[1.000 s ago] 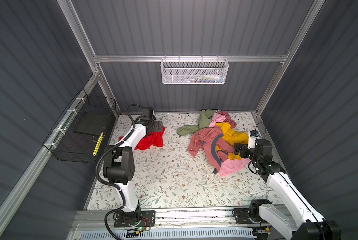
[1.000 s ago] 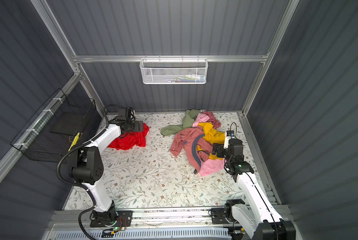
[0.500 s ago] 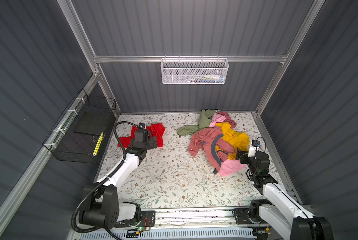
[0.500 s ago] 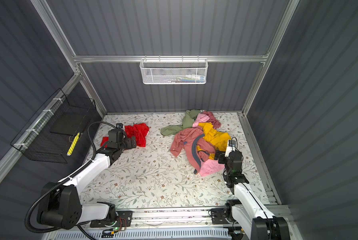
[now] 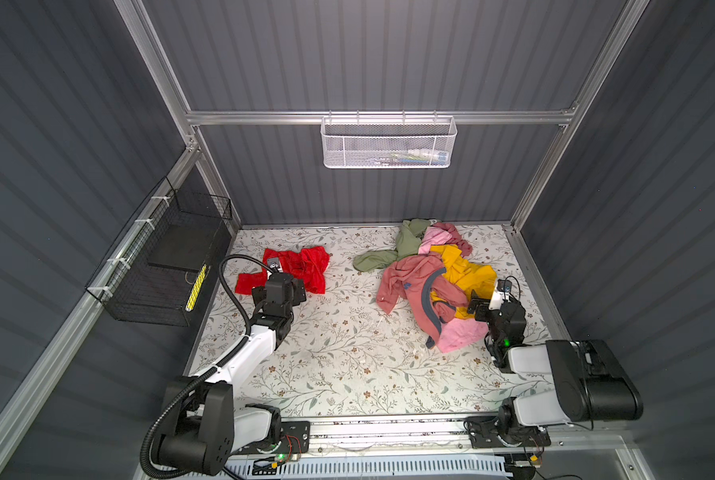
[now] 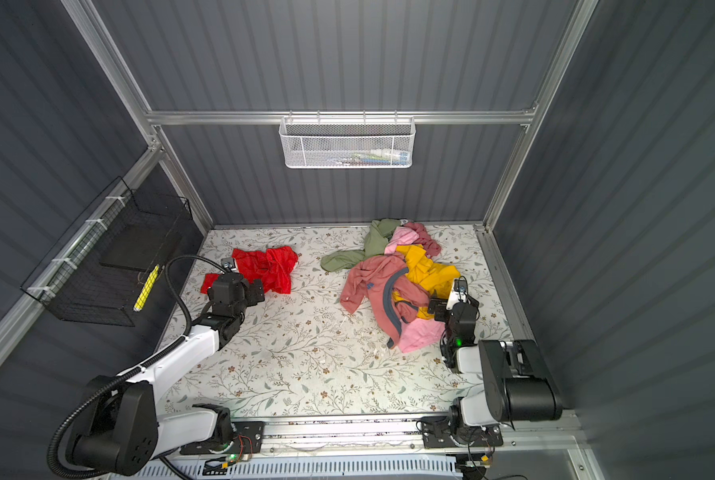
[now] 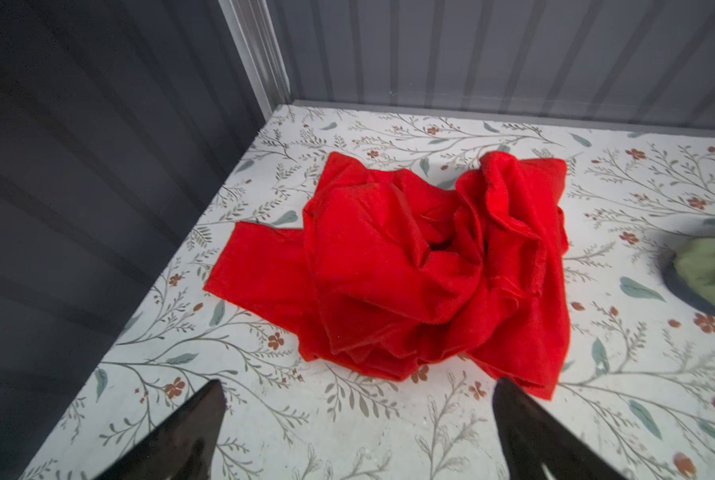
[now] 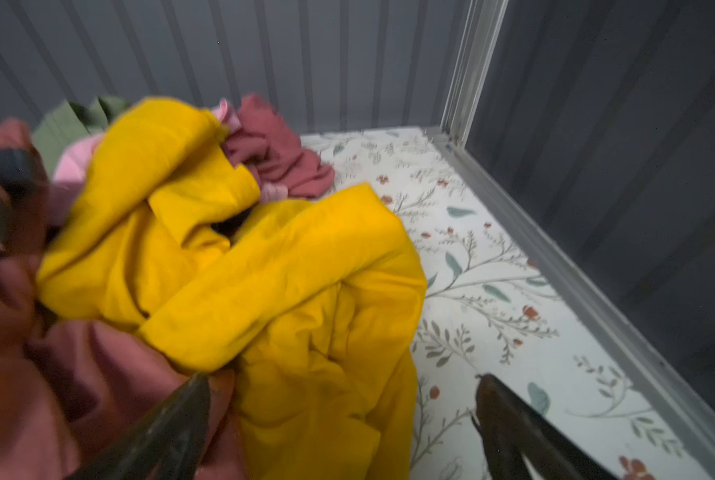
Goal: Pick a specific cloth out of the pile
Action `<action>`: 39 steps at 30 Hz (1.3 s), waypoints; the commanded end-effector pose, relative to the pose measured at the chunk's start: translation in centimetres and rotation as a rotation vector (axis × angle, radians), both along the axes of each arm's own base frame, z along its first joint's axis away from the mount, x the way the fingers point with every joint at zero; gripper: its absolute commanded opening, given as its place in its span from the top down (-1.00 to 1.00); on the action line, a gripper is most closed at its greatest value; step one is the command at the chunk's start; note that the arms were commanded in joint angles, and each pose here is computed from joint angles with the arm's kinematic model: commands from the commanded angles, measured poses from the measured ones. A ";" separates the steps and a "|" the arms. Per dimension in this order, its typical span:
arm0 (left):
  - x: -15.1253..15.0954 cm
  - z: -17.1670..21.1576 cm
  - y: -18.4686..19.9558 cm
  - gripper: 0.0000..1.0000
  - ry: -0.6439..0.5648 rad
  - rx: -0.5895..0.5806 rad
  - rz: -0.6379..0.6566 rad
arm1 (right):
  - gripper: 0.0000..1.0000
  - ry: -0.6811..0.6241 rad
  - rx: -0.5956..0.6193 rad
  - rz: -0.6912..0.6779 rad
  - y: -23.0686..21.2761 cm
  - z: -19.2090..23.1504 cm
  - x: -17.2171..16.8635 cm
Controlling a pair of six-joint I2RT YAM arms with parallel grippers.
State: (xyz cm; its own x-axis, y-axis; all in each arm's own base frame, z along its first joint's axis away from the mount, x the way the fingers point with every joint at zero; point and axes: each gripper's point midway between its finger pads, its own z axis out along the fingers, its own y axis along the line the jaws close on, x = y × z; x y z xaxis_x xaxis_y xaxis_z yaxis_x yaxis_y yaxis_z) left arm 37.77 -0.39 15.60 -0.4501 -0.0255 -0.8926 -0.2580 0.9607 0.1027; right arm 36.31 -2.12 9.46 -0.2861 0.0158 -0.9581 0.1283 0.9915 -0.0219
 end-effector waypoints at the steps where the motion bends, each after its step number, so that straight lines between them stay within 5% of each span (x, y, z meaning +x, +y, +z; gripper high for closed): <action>1: 0.4 1.0 1.7 -1.00 -0.118 0.076 0.078 | -0.98 -0.074 0.010 0.032 0.3 2.7 1.8; 7: 0.9 -0.5 2.0 -1.00 -0.218 0.164 0.068 | -0.98 -0.065 0.037 0.024 -0.3 2.6 2.2; 11: 2.5 -2.5 -0.7 -1.00 -0.150 0.100 -0.118 | -0.98 -0.066 0.039 0.029 -0.2 2.6 2.3; 16: 1.5 -5.1 0.4 -1.00 -0.086 0.089 -0.067 | -0.98 -0.058 0.042 0.030 -0.2 2.6 2.3; 24: 2.9 -7.8 -0.1 -1.00 -0.166 0.095 -0.137 | -0.98 -0.057 0.043 0.027 -0.3 2.6 2.3; 26: 3.3 -9.0 0.1 -1.00 -0.045 0.024 -0.149 | -0.98 -0.057 0.043 0.027 -0.3 2.6 2.3; 39: 3.8 -9.1 0.6 -1.00 -0.060 0.001 -0.150 | -0.98 -0.057 0.043 0.029 -0.2 2.6 2.3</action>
